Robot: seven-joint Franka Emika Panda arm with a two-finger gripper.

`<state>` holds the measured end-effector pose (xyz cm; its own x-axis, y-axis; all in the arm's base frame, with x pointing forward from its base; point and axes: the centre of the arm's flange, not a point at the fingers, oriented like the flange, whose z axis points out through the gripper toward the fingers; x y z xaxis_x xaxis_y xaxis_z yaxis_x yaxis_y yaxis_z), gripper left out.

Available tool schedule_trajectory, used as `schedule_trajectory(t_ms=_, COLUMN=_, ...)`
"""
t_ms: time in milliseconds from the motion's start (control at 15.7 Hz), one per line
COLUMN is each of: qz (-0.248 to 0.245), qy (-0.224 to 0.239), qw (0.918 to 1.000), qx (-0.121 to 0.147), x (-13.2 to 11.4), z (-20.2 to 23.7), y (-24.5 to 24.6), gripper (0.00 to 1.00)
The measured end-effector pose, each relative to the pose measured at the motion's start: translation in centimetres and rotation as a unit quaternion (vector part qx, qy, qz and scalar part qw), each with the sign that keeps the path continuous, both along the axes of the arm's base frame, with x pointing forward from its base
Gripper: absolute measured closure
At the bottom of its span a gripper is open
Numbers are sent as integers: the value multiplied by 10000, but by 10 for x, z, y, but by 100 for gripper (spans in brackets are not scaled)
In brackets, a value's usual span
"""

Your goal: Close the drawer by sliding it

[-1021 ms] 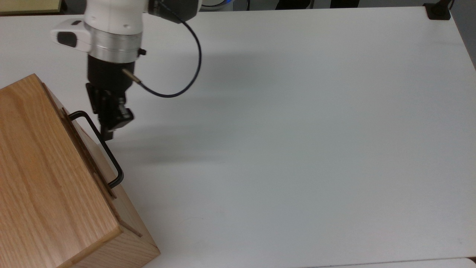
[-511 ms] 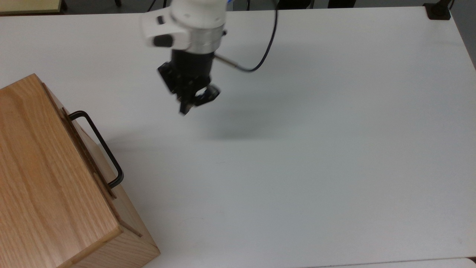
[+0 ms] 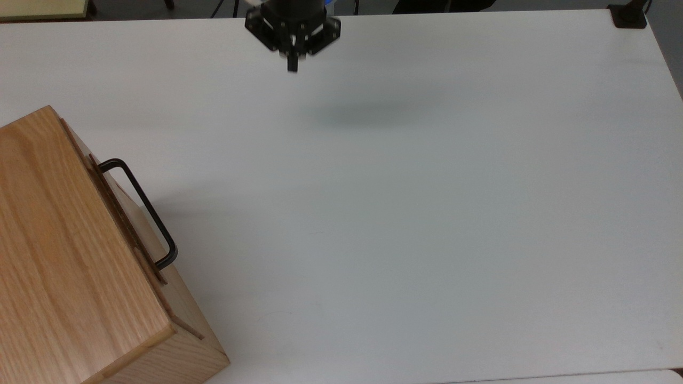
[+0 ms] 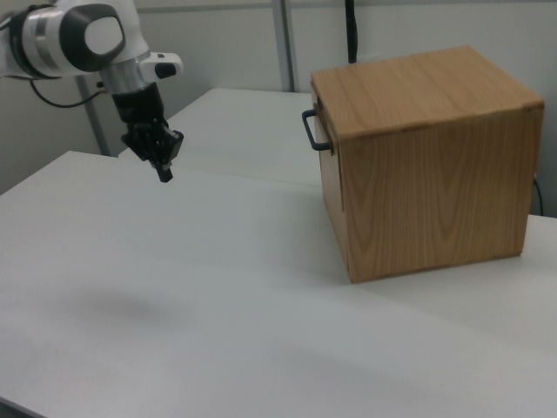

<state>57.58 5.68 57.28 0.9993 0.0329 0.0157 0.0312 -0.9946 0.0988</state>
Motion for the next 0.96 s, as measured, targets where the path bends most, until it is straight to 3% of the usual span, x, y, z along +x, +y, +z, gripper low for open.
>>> schedule_trajectory(t_ms=128, qz=455, qy=167, qw=9988, qx=12, x=-13, z=7, y=-7, gripper=97)
schedule_trajectory(t_ms=255, qz=578, qy=140, qw=9982, qx=120, x=-19, z=18, y=-22, gripper=92)
schedule_trajectory(t_ms=383, qz=516, qy=72, qw=9984, qx=204, x=-23, z=27, y=-39, gripper=78)
schedule_trajectory(t_ms=830, qz=481, qy=84, qw=9986, qx=222, x=-24, z=27, y=-45, gripper=7)
schedule_trajectory(t_ms=893, qz=481, qy=84, qw=9986, qx=222, x=-24, z=27, y=-45, gripper=0)
schedule_trajectory(t_ms=957, qz=481, qy=85, qw=9986, qx=222, x=-24, z=27, y=-45, gripper=0)
